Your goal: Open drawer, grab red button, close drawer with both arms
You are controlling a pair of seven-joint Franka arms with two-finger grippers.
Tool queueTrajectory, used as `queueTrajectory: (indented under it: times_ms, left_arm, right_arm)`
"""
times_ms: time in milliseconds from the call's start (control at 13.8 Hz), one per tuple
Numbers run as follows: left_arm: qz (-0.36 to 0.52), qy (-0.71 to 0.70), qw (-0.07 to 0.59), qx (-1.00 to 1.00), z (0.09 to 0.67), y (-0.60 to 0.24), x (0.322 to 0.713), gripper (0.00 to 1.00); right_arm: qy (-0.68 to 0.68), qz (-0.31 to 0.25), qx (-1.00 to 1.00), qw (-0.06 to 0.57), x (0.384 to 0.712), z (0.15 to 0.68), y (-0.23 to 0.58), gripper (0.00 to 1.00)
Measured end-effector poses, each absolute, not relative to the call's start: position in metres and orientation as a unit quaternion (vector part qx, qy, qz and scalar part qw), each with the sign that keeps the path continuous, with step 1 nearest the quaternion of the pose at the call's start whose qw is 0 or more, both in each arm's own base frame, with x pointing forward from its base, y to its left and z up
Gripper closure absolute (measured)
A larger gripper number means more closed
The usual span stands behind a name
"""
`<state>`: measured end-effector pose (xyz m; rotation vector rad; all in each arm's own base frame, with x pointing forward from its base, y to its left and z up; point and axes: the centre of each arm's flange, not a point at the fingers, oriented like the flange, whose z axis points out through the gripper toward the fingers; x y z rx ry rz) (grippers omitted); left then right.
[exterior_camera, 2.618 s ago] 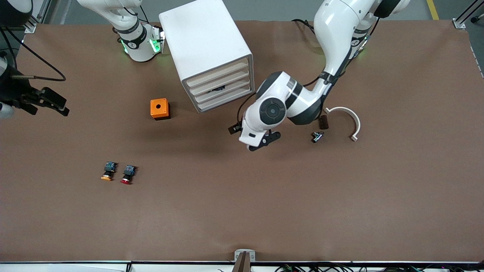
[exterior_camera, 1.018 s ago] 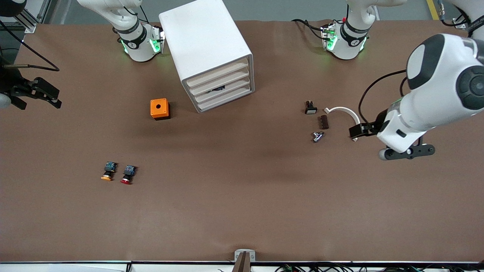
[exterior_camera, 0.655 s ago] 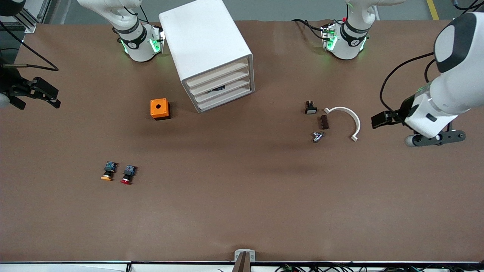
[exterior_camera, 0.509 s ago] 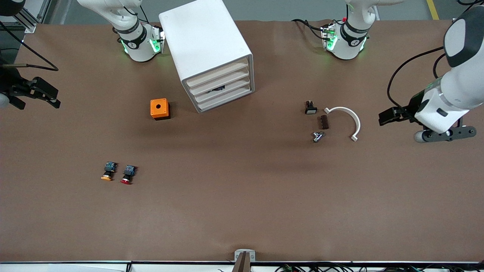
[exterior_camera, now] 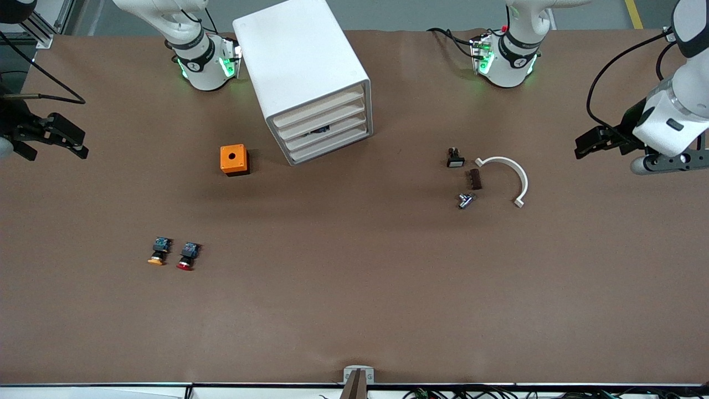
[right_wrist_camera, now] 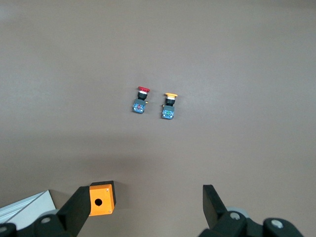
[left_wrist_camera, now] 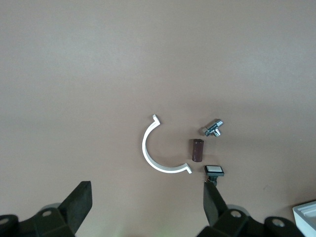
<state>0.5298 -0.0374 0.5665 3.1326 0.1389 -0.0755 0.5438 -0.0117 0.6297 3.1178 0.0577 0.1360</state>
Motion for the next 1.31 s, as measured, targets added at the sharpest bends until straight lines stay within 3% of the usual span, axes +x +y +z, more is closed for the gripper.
queueTrajectory:
  times_ms: [364, 873, 1309]
  left_arm:
    - [0.008, 0.066, 0.005, 0.998, 0.575, -0.011, 0.508, 0.00]
    - [0.053, 0.075, 0.009, 0.996, 0.615, 0.000, 0.525, 0.00]
    - [0.040, 0.071, 0.009, 0.997, 0.619, -0.004, 0.541, 0.00]
  right_arm:
    - [0.018, 0.044, 0.999, 0.010, 0.544, 0.630, -0.012, 0.00]
    - [0.018, 0.044, 0.999, 0.010, 0.544, 0.630, -0.012, 0.00]
    - [0.018, 0.044, 0.999, 0.010, 0.544, 0.630, -0.012, 0.00]
